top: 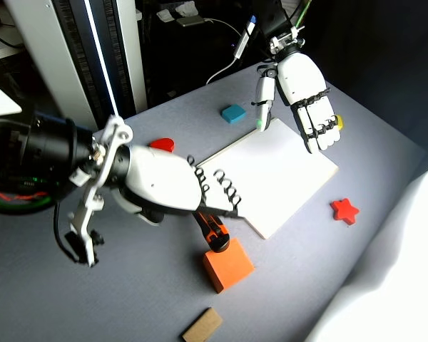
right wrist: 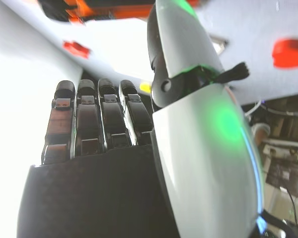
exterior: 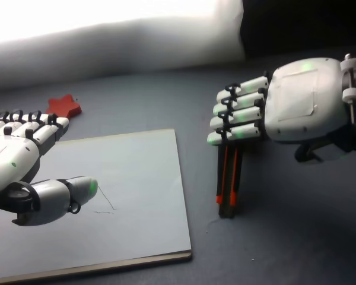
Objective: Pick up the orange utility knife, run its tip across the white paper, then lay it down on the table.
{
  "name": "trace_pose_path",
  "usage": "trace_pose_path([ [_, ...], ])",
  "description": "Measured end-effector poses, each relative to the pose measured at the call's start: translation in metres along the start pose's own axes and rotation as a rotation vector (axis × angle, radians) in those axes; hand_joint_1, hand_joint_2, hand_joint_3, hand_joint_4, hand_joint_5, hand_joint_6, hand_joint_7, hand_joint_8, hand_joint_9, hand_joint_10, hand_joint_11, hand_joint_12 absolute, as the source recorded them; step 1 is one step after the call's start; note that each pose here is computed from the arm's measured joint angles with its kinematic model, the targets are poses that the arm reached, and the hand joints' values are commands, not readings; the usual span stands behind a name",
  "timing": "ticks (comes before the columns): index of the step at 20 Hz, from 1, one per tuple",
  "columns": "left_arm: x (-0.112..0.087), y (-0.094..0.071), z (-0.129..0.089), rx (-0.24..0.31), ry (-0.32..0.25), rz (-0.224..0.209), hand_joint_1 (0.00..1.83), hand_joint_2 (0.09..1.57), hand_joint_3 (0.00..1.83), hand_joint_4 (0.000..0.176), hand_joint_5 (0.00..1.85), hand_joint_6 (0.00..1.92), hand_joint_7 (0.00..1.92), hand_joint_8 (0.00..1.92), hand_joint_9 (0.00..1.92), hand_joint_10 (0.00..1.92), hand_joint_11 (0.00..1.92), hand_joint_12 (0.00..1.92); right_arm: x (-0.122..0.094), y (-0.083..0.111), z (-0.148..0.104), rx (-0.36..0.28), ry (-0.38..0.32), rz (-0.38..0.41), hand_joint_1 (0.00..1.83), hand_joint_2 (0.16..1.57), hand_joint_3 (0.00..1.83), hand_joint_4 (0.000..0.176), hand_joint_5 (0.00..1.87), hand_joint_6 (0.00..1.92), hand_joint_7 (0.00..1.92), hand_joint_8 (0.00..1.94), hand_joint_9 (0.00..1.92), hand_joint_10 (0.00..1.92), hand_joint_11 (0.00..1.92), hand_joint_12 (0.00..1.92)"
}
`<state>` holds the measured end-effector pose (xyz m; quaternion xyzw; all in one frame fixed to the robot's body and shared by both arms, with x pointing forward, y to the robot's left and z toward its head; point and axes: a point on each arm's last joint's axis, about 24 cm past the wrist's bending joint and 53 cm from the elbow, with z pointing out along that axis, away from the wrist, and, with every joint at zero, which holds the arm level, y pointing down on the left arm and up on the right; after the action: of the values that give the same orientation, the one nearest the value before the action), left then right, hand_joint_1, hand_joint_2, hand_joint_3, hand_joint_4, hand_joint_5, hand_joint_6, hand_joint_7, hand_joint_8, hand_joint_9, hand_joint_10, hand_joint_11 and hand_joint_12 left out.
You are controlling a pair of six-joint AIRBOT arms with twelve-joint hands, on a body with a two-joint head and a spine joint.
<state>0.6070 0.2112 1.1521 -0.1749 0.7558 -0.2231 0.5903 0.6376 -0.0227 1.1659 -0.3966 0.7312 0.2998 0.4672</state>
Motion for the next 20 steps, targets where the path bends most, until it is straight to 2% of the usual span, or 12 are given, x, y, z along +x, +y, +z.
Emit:
trace_pose_path([
  [2,-0.002,0.001,0.001,-0.002,-0.007,0.001,0.02,1.24,0.0,0.0,0.0,0.0,0.0,0.0,0.0,0.0,0.0,0.09,-0.001,0.006,0.008,-0.021,0.002,0.013,1.2,1.1,0.0,0.0,0.0,0.0,0.0,0.0,0.0,0.0,0.0,0.0],
  [5,-0.003,0.002,0.001,-0.007,-0.011,-0.002,0.0,1.24,0.0,0.0,0.0,0.0,0.0,0.0,0.0,0.0,0.0,0.06,-0.003,0.011,0.025,-0.034,0.007,0.032,1.2,1.1,0.0,0.0,0.0,0.0,0.0,0.0,0.0,0.0,0.0,0.0],
  [8,-0.003,0.003,0.002,-0.01,-0.017,-0.004,0.0,1.25,0.0,0.0,0.0,0.0,0.0,0.0,0.0,0.0,0.0,0.09,0.006,0.008,0.036,-0.021,0.053,0.046,1.21,1.11,0.0,0.0,0.0,0.0,0.0,0.0,0.0,0.0,0.0,0.0],
  [11,-0.001,0.001,0.003,-0.008,-0.015,-0.008,0.0,1.25,0.0,0.0,0.0,0.0,0.0,0.0,0.0,0.0,0.0,0.09,0.007,0.005,0.045,-0.005,0.068,0.054,1.18,1.11,0.0,0.0,0.0,0.0,0.0,0.0,0.0,0.0,0.0,0.0],
  [16,-0.002,0.002,0.003,-0.011,-0.024,-0.01,0.0,1.26,0.0,0.0,0.0,0.0,0.0,0.0,0.0,0.0,0.0,0.12,0.006,0.006,0.063,-0.01,0.075,0.059,1.2,1.1,0.0,0.0,0.0,0.0,0.0,0.0,0.0,0.0,0.0,0.0],
  [20,0.0,0.0,0.003,-0.01,-0.025,-0.015,0.0,1.26,0.0,0.0,0.0,0.0,0.0,0.0,0.0,0.0,0.0,0.14,0.008,-0.004,0.072,0.014,0.078,0.05,1.19,1.15,0.0,0.0,0.0,0.0,0.0,0.0,0.0,0.0,0.0,0.0],
])
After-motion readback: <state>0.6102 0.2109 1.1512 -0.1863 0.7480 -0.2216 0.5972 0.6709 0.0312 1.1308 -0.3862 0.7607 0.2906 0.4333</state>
